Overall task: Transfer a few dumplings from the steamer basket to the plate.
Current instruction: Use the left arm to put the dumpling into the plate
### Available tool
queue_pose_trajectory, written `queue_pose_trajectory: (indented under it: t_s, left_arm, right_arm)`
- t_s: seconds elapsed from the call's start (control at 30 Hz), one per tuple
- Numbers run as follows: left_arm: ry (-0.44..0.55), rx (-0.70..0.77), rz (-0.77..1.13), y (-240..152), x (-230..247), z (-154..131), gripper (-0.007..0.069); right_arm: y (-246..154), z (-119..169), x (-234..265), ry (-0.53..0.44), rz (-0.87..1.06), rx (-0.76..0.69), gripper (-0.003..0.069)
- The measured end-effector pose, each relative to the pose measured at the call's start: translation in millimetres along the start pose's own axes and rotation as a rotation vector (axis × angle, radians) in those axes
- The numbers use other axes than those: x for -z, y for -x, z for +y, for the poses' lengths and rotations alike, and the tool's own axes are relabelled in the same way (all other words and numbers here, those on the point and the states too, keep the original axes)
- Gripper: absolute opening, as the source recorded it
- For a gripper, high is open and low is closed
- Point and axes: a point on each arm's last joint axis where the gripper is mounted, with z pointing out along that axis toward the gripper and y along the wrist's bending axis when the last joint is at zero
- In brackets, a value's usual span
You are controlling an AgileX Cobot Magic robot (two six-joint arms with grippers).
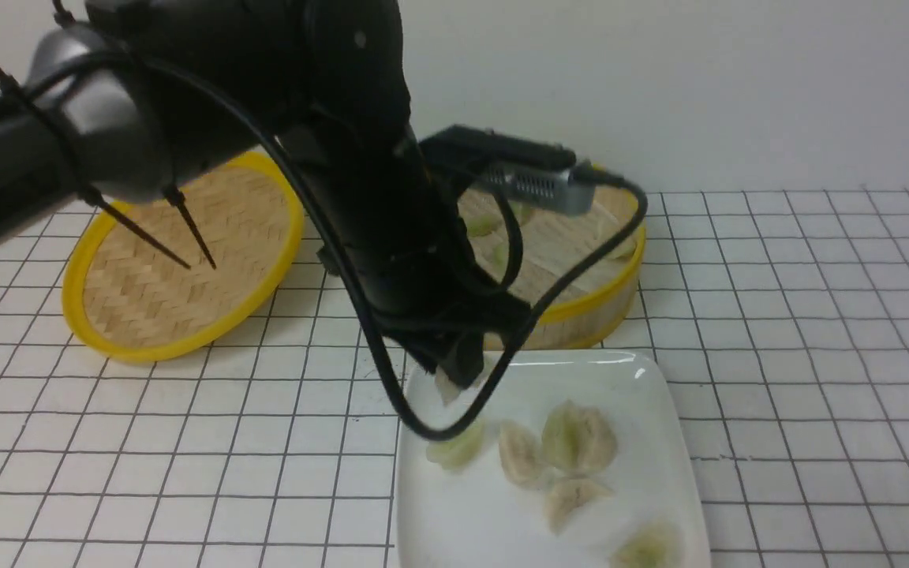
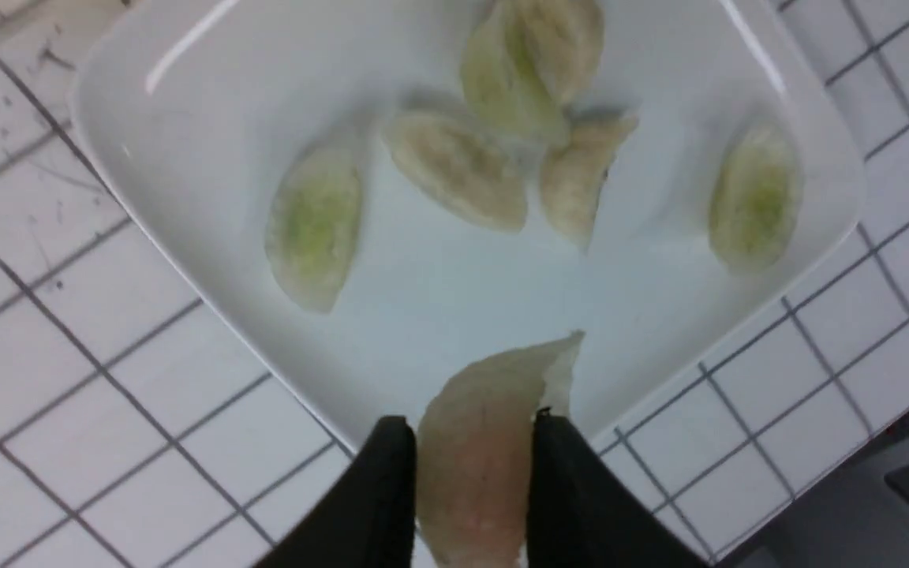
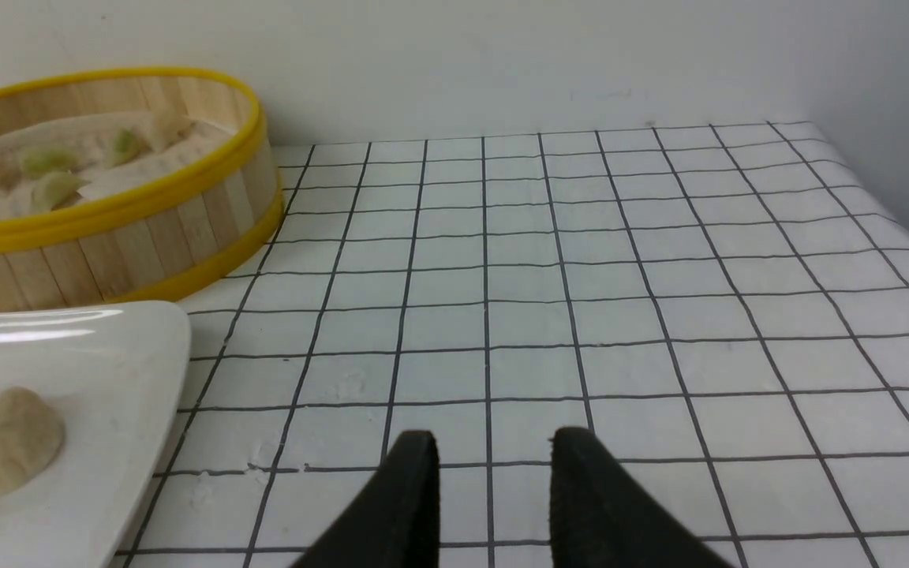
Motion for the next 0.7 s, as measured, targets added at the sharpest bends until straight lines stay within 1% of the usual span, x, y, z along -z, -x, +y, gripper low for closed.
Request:
queue_pose_trajectory:
  t_s: [0.13,0.2,0.33,0.5,0.6,0.7]
  left_arm:
    - [0.001,0.025,0.053,-15.7,-32.7,5.7,0.0162]
    - [-0.003,0.034,0.059,-19.9,-41.1,7.4,0.0162]
    - [-0.045,0.021,0.053,-32.0,-65.8,7.0,0.0162]
    - [-0.08,0.023,0.023,-28.8,-81.5,5.5,0.0162]
    - [-0.104,0.025,0.033,-24.3,-103.8,8.2,0.0162]
    - [-0.113,0.019,0.035,-22.6,-113.9,9.5,0.0162]
  right_arm:
    - [0.0,0.0,0.0,0.0,0.0,0.0,0.0192]
    - [0.0,0.0,0.0,0.0,0.0,0.0,0.0192]
    - [0.0,0.0,0.0,0.0,0.0,0.0,0.0192]
    - [0.0,0.0,0.0,0.0,0.0,0.0,0.0192]
    - [0.0,0.0,0.0,0.0,0.0,0.0,0.0192]
    - [0.0,0.0,0.0,0.0,0.0,0.0,0.0192]
